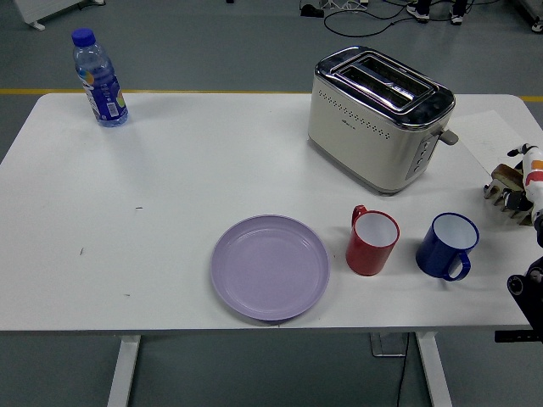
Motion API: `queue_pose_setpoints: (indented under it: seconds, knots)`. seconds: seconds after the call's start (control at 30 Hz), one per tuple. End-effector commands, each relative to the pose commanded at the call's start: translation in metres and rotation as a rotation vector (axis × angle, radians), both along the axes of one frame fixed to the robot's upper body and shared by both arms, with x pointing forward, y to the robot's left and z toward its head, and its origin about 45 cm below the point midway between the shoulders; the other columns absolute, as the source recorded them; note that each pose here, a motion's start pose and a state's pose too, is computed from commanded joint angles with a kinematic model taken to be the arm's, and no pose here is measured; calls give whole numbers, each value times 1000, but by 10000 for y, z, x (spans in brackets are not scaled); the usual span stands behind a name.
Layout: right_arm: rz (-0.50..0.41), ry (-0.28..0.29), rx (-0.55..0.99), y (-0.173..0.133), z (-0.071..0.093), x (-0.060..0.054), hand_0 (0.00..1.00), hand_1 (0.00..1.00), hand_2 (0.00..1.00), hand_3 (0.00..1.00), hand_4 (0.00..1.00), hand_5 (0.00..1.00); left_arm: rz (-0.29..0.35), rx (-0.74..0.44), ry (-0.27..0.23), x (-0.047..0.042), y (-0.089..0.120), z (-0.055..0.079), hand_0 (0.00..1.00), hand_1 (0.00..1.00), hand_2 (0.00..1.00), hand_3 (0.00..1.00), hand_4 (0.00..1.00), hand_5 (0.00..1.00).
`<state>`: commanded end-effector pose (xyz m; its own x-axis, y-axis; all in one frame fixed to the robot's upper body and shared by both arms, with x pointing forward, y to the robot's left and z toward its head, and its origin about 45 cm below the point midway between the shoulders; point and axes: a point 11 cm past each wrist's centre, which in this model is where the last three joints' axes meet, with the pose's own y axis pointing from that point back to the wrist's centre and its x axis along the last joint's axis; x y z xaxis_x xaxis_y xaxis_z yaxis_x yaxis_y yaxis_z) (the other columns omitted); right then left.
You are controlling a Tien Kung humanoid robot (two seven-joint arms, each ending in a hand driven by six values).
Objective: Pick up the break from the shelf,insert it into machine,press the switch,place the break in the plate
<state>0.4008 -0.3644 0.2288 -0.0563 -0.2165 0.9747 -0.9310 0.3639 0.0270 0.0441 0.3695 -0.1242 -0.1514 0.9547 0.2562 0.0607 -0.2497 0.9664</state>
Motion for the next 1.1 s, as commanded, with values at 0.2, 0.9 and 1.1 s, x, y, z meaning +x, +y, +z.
queue_pose_setpoints:
  seconds: [0.2,0.9,1.1]
  knots:
    - [-33,-3,-12,-30,-25,31,564,524,516,639,723,34,1,1,0,3,1,1,634,602,651,733,537,987]
    - [-53,-71,-47,-91,-1,106,332,366,423,494,448,2,1,1,-1,13,2,2,633,603,651,733,537,986]
    - [-42,-116,-56,-105,136,118,328,361,419,493,425,2,1,2,2,2,5,2,633,602,652,733,538,988]
